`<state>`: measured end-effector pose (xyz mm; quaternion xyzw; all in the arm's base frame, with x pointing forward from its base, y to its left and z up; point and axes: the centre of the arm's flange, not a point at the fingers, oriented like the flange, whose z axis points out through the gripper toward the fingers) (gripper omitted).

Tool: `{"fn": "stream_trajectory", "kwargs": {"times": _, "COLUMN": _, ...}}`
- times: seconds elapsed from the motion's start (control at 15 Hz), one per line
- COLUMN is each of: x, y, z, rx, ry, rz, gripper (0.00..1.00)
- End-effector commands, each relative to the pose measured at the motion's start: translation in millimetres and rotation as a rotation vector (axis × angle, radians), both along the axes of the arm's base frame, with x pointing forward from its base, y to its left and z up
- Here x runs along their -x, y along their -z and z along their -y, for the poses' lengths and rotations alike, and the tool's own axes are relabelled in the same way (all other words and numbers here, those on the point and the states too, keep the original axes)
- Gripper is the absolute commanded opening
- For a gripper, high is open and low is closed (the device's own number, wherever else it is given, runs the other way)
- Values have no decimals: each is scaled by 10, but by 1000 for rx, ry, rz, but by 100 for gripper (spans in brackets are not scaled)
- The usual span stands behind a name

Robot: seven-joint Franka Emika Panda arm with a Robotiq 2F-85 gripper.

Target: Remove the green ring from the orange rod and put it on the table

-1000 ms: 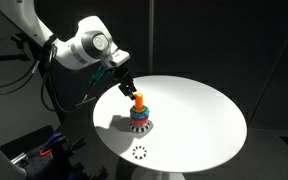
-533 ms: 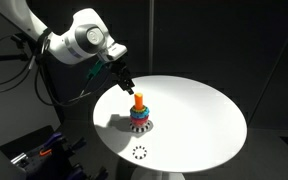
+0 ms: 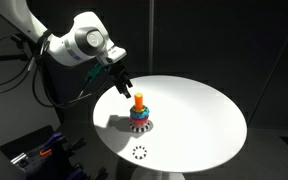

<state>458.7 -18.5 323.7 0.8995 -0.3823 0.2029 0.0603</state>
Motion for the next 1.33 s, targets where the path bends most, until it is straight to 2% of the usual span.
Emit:
{"fn": "stream_trajectory", "kwargs": {"times": 0.0, "x": 17, "y": 116, "z": 15, "rx": 32, "ry": -5, "rz": -20, "gripper": 100}}
{"fn": "stream_trajectory", "kwargs": {"times": 0.6, "x": 1, "y": 443, "z": 29, "rx": 85, "ry": -7, "rz": -27, "gripper": 100}}
{"fn": "stream_trajectory", "kwargs": {"times": 1.27, "x": -61, "y": 623, "z": 102, "rx": 119, "ry": 48, "rz": 11, "gripper": 100}}
